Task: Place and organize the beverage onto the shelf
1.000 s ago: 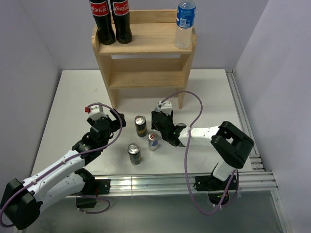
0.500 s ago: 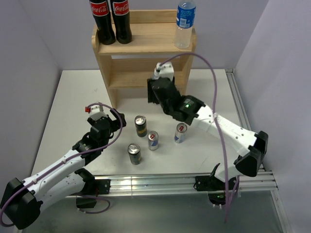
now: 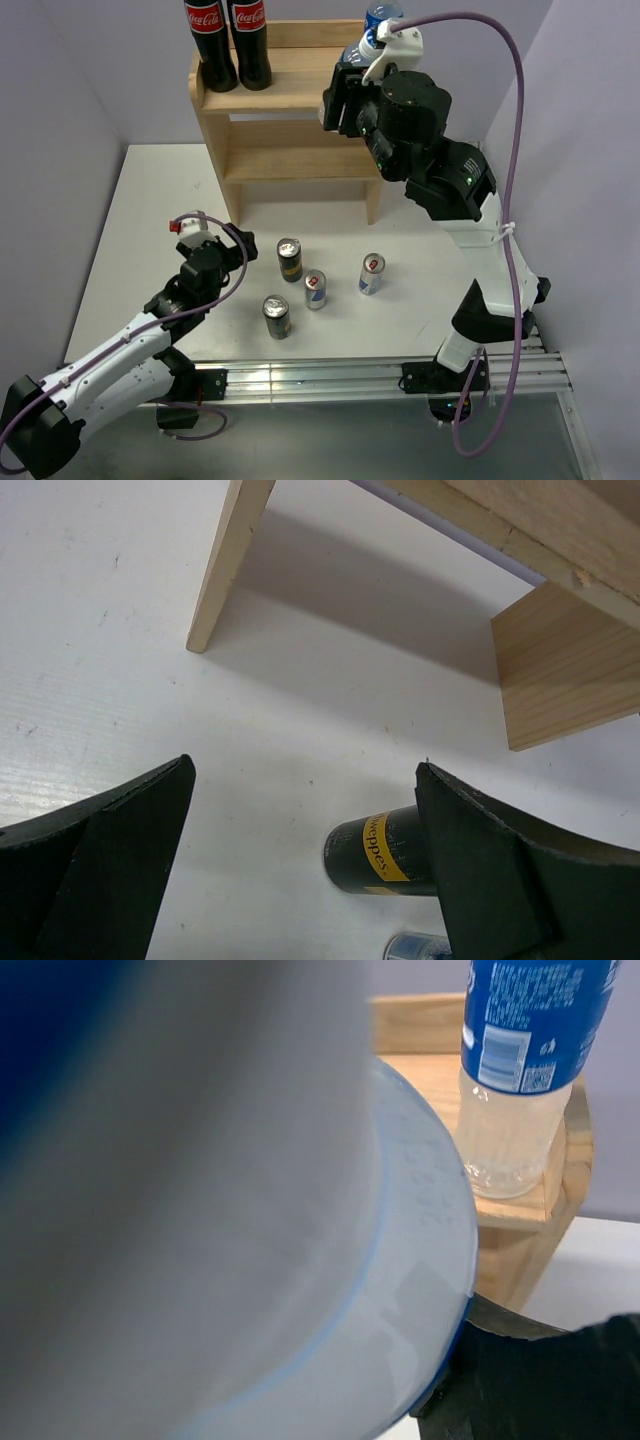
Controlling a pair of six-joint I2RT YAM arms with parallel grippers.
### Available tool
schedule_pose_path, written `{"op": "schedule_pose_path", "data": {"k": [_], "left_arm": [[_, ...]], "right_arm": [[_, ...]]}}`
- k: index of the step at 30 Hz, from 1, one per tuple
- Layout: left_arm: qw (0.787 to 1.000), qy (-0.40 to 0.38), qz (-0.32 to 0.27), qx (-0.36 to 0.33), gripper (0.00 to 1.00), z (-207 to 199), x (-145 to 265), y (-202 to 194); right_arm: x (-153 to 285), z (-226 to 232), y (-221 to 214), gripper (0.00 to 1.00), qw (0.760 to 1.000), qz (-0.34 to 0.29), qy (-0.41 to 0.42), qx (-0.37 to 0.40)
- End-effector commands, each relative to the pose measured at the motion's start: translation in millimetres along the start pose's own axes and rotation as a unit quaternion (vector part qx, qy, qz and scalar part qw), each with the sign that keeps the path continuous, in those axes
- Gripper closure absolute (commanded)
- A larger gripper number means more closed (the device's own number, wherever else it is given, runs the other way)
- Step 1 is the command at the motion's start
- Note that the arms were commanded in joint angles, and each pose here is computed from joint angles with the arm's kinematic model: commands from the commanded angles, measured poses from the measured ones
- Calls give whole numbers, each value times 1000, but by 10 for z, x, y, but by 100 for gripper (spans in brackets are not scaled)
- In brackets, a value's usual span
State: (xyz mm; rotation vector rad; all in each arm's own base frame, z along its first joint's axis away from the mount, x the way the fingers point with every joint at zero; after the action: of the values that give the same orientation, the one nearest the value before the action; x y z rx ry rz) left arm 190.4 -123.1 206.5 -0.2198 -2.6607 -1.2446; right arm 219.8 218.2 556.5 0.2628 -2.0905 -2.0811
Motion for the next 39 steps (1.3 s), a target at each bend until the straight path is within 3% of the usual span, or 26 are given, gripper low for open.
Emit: {"op": "schedule_pose_path", "data": {"k": [1, 26, 39], "left_arm": [[1000, -15, -16, 10, 1, -48, 32, 67], [1000, -10, -20, 11, 1, -12, 33, 53], [1000, -6, -19, 8, 1, -3, 13, 32]], "right_arm": [[-19, -79, 91, 100, 1000, -28, -13, 7], [-661, -223, 115, 100, 996, -75, -58, 2], [-977, -230, -54, 98, 997, -64, -54, -4]]}}
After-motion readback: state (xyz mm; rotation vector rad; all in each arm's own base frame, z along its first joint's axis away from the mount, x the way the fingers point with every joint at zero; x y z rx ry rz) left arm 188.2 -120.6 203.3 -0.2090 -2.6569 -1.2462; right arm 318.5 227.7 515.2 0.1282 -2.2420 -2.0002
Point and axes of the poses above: each gripper's point midway between its finger pads, its own x axis back along the fingers, its own z axis along the line the jaws close on, y = z × x, the point moved 10 cm from there along x, back along the fingers, and after that the axes turned 11 degrees about x, right-handed, at the moved point
